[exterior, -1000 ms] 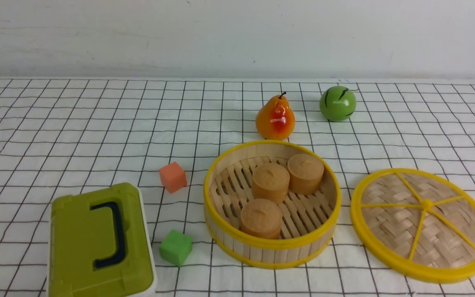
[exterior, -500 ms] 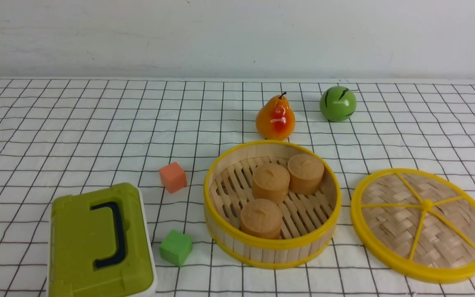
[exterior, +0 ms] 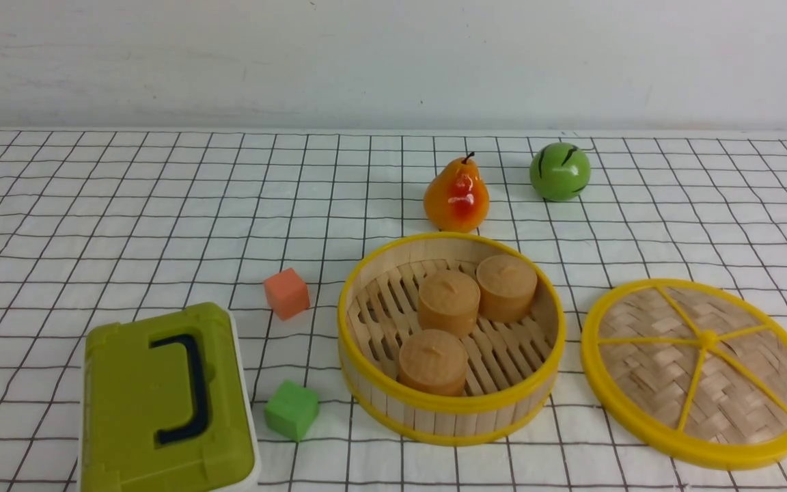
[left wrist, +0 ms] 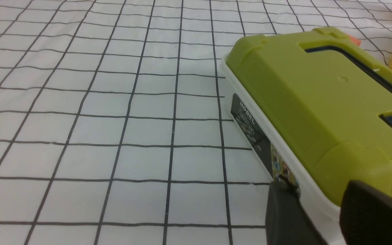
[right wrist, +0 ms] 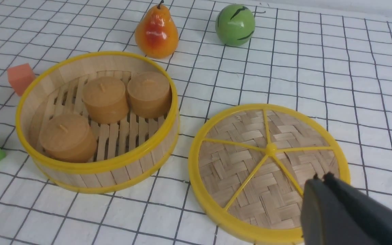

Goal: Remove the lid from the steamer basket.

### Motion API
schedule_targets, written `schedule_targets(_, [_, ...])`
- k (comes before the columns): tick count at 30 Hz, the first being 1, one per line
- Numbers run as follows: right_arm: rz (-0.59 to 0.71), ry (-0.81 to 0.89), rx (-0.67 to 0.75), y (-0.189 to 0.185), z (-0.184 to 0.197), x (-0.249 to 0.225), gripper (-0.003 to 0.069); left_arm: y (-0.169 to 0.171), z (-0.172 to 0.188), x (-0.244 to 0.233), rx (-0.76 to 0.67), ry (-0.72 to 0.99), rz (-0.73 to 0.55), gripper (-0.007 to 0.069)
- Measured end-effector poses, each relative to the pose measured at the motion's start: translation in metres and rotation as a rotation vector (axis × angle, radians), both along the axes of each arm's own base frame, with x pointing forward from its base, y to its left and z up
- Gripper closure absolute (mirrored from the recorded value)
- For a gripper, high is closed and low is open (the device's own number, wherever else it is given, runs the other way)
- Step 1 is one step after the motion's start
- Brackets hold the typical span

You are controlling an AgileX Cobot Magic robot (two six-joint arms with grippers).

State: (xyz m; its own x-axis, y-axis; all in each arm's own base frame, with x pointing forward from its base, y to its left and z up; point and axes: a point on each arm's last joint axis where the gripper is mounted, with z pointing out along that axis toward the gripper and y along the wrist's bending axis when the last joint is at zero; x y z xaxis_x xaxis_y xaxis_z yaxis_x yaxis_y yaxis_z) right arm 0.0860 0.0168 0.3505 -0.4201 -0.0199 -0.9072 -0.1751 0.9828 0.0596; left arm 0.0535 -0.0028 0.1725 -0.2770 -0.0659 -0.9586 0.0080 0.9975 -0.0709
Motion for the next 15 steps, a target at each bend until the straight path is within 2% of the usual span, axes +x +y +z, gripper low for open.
schedule_targets(5, [-0.046,-0.096,-0.056,-0.006,-0.017,-0.004,0.0664,0.000,0.000,0.000,0.000,0.000,0.000,0.0386])
schedule_targets(9, [-0.095,-0.189,-0.119,-0.012,-0.048,-0.010,0.0677,0.000,0.000,0.000,0.000,0.000,0.000,0.0386])
schedule_targets(14, [-0.155,-0.257,-0.103,-0.017,-0.085,-0.020,0.0681,0.000,0.000,0.000,0.000,0.000,0.000,0.0386])
schedule_targets(15, [-0.184,-0.246,-0.068,-0.018,-0.105,-0.023,0.0681,0.000,0.000,0.000,0.000,0.000,0.000,0.0386])
